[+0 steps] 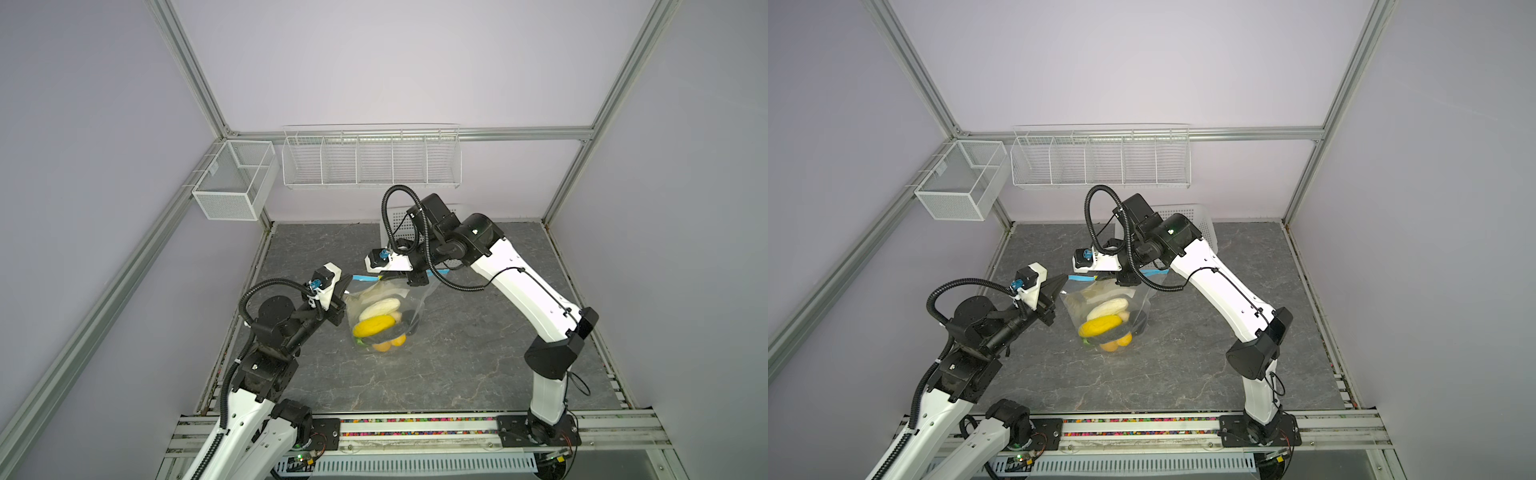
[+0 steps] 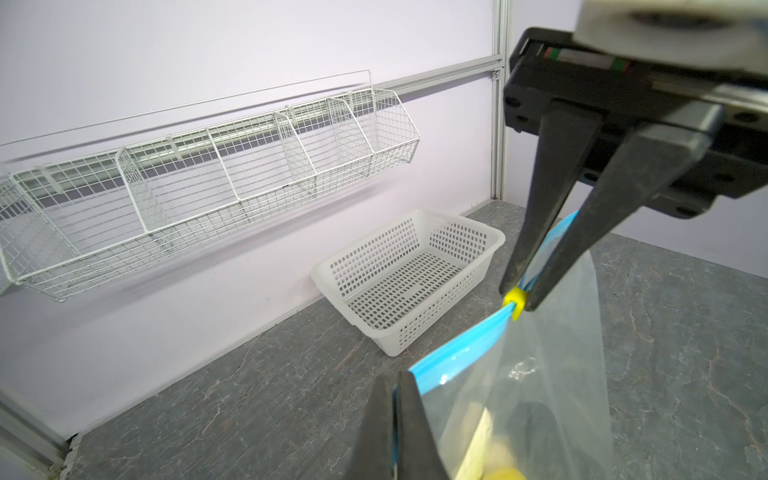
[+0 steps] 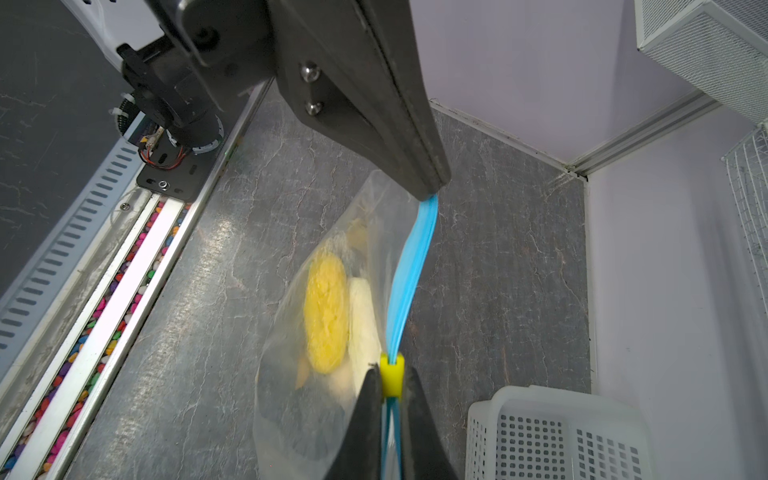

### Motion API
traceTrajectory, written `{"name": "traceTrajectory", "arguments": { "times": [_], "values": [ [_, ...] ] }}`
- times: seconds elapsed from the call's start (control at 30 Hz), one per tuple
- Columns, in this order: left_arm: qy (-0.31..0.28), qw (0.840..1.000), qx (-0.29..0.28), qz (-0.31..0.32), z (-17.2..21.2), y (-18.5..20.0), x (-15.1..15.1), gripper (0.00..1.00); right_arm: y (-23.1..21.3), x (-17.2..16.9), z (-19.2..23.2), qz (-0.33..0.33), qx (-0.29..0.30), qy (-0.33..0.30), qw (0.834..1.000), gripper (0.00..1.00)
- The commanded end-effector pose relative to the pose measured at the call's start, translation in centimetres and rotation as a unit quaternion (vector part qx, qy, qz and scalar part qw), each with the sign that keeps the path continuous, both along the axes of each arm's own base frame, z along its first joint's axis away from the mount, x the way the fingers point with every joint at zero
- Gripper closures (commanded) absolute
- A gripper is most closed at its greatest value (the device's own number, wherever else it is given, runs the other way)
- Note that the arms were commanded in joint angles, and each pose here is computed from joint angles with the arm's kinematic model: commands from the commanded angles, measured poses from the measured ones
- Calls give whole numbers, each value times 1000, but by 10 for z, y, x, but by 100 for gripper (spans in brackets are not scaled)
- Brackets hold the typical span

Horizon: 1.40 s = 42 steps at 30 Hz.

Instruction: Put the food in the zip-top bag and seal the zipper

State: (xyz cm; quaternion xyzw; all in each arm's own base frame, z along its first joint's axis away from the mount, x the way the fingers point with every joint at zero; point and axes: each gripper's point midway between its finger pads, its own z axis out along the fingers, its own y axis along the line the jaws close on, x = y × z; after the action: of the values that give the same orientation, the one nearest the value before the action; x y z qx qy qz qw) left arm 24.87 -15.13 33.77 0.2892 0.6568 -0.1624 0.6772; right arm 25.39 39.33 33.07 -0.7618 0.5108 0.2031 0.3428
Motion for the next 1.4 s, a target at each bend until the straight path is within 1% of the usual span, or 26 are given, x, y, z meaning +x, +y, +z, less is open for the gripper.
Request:
{"name": "traceTrajectory", "arguments": {
  "times": [0.0, 0.17, 0.3, 0.7, 1.1, 1.37],
  "values": [
    [2, 998, 5, 57, -6, 18, 9, 100, -8, 3, -1, -11, -8, 14, 1000, 94],
    [-1, 996, 5, 86, -6, 27, 13, 100, -8, 3, -2, -11, -8, 16, 1000, 94],
    [8, 993, -3, 122, -7, 37, 23, 100, -9, 5, -2, -13, -7, 19, 1000, 94],
    [-2, 984, -13, 179, -1, 55, 30, 100, -14, 11, -5, -24, -9, 29, 999, 94],
    [-4, 976, -13, 219, 0, 68, 34, 100, -23, 16, -6, -35, -14, 33, 999, 94],
    [-2, 972, -11, 235, -1, 74, 35, 100, -29, 18, -6, -45, -9, 33, 998, 94]
  ]
}}
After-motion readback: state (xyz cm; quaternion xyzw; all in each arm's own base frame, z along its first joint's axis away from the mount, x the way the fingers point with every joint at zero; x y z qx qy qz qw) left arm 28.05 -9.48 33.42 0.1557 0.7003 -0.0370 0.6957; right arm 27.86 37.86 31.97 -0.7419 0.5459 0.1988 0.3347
